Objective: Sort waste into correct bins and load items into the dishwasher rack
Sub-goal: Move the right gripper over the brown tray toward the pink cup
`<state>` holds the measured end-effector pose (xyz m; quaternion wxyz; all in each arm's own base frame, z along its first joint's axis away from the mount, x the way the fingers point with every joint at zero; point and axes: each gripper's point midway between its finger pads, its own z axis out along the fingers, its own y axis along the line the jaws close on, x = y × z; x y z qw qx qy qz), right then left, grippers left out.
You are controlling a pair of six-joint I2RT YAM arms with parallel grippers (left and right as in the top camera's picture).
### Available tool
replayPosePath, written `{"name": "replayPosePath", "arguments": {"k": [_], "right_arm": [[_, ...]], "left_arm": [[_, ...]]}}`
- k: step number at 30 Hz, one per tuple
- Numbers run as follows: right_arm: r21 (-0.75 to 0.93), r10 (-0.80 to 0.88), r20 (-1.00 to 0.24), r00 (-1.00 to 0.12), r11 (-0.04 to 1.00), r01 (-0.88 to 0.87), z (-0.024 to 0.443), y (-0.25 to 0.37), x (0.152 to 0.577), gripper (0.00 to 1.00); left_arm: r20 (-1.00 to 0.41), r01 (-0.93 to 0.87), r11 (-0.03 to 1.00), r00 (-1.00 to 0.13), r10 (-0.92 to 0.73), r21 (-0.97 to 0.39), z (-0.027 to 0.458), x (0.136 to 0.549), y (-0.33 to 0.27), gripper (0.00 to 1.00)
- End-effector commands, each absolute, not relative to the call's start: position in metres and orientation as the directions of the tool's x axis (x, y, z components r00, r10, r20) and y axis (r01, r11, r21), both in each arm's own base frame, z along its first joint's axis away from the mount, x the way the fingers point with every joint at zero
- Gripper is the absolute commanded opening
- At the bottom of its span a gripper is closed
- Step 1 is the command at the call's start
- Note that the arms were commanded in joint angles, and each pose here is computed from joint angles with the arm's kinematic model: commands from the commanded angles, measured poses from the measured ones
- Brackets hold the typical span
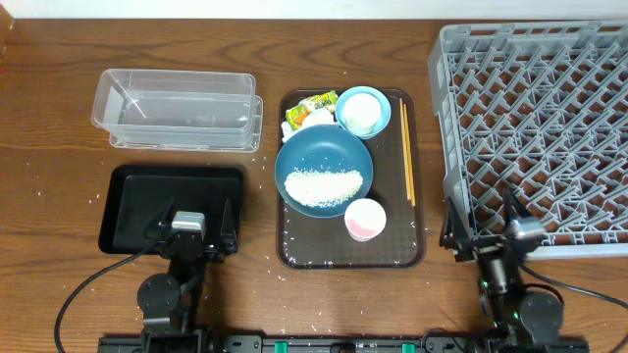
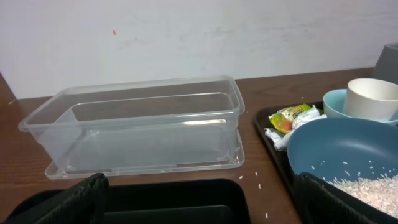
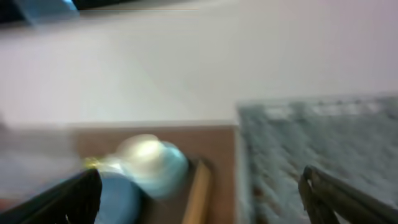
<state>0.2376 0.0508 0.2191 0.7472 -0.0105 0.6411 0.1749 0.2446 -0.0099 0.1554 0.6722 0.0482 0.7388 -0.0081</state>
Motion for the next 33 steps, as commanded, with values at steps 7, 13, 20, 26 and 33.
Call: {"name": "replayPosePath", "arguments": {"k": [7,13,20,26,33], "right_arm": [[0.326,0.529,-0.792,0.304,0.789,-0.521,0.304,0.063,0.201,0.99],[0.358,0.514,-0.825,0.235,0.797,-0.487,0.315,0.065,0.217,0.99],[0.196,0.284,-0.956,0.080,0.816,-0.544,0.364,0.105,0.266,0.99],[0.157,0.056,-0.980,-0.191,0.805,-0.571,0.368,0.150,0.324,0.99],[-0.039,-0.342,-0.810,-0.477,0.842,-0.539,0.301,0.216,0.340,0.99]], "left_arm": [[-0.988,0.091,0.995,-0.141,0.063,0.051,0.139,0.244,-0.011,0.97],[-0.988,0.091,0.995,-0.141,0.063,0.051,0.139,0.244,-0.011,0.97],[-0.988,0.091,0.995,-0.141,0.063,0.051,0.139,0.244,-0.011,0.96],[-0.988,0.091,0.995,-0.141,0.063,0.051,0.139,0.244,-0.011,0.96],[-0.988,0.091,0.995,-0.141,0.063,0.051,0.139,0.244,-0.011,0.97]]}}
